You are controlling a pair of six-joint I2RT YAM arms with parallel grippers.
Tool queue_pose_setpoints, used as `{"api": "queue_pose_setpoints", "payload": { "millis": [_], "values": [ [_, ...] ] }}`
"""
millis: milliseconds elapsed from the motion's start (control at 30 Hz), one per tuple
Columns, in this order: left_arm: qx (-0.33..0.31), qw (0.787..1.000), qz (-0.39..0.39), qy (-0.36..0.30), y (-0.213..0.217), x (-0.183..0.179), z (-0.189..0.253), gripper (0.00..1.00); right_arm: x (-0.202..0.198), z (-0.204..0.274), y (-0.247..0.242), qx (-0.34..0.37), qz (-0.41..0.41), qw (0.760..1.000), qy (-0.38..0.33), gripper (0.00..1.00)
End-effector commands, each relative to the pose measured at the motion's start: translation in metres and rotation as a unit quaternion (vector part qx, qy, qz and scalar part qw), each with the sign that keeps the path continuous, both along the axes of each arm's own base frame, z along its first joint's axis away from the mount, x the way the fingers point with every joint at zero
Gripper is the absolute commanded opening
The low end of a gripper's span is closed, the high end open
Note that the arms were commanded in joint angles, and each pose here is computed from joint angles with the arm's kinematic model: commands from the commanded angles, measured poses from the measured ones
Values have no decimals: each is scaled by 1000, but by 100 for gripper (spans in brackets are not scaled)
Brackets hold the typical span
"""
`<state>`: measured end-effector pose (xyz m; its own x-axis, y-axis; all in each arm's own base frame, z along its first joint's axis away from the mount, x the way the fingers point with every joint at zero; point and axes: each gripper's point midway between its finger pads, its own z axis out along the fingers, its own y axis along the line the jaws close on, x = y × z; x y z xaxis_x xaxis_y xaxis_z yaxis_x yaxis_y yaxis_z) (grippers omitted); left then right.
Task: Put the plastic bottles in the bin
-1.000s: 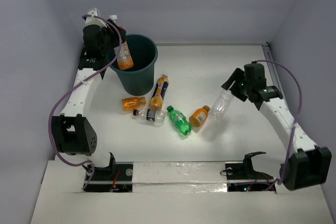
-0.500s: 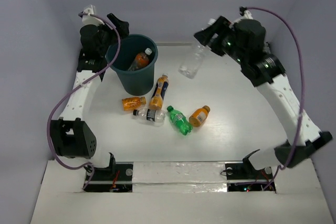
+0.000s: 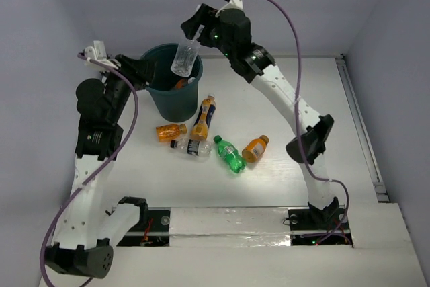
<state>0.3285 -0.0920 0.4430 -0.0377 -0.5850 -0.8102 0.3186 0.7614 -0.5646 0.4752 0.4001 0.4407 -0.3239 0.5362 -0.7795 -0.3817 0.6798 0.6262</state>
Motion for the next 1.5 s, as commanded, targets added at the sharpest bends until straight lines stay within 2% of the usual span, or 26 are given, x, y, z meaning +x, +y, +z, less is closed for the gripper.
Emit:
{"api": "queue_pose_setpoints", "payload": {
  "millis": [0,33,133,300,367,400,433,467,500,533,567,667,733,767,800,967,1133,1233,1467],
  "values": [
    [23,997,-16,70,-12,-17,-53,33,-6,41,18,22,16,997,-74,87],
    [26,997,-23,71,-15,-22,-58,33,-13,38,30,17,35,996,-77,100],
    [53,993,-74,69,-38,-39,-74,34,-22,42,36,13,52,995,-89,100],
    [109,982,-99,117,-64,-42,-116,36,-45,77,-5,8,27,994,-103,100],
    [128,974,-124,138,-85,-47,-133,36,-48,79,-28,2,9,995,-97,86],
    [144,969,-119,161,-92,-40,-149,36,-54,77,-35,-3,4,996,-94,72],
    [160,964,-122,177,-99,-41,-160,36,-68,70,-52,-10,-3,996,-88,39],
    [181,959,-117,182,-109,-42,-169,36,-73,65,-64,-12,-9,996,-86,25],
    [200,952,-117,202,-117,-38,-186,37,-81,57,-72,-15,-10,997,-81,15],
    [213,946,-112,216,-121,-37,-197,37,-105,79,-98,8,-17,994,-103,7],
    [221,943,-107,224,-123,-34,-204,37,-105,26,-99,-24,-14,998,-63,5],
    [241,933,-98,249,-132,-23,-230,44,-137,-24,-134,-37,-23,999,-28,5],
    [262,925,-89,261,-139,-14,-246,53,-153,-46,-151,-35,-33,999,-10,5],
    [272,922,-80,263,-140,-12,-250,56,-170,-41,-166,-21,-35,999,-18,5],
    [282,917,-73,271,-142,-5,-259,59,-176,-70,-171,-35,-36,999,3,5],
    [303,911,-35,278,-150,17,-275,68,-204,-103,-198,-26,-48,998,31,10],
    [344,895,6,285,-154,43,-292,70,-218,-107,-218,-24,-62,997,30,25],
    [367,886,30,283,-153,56,-299,70,-225,-105,-224,-26,-62,997,28,38],
    [416,862,64,281,-153,80,-318,71,-237,-91,-229,-14,-49,999,12,45]
  ]
}}
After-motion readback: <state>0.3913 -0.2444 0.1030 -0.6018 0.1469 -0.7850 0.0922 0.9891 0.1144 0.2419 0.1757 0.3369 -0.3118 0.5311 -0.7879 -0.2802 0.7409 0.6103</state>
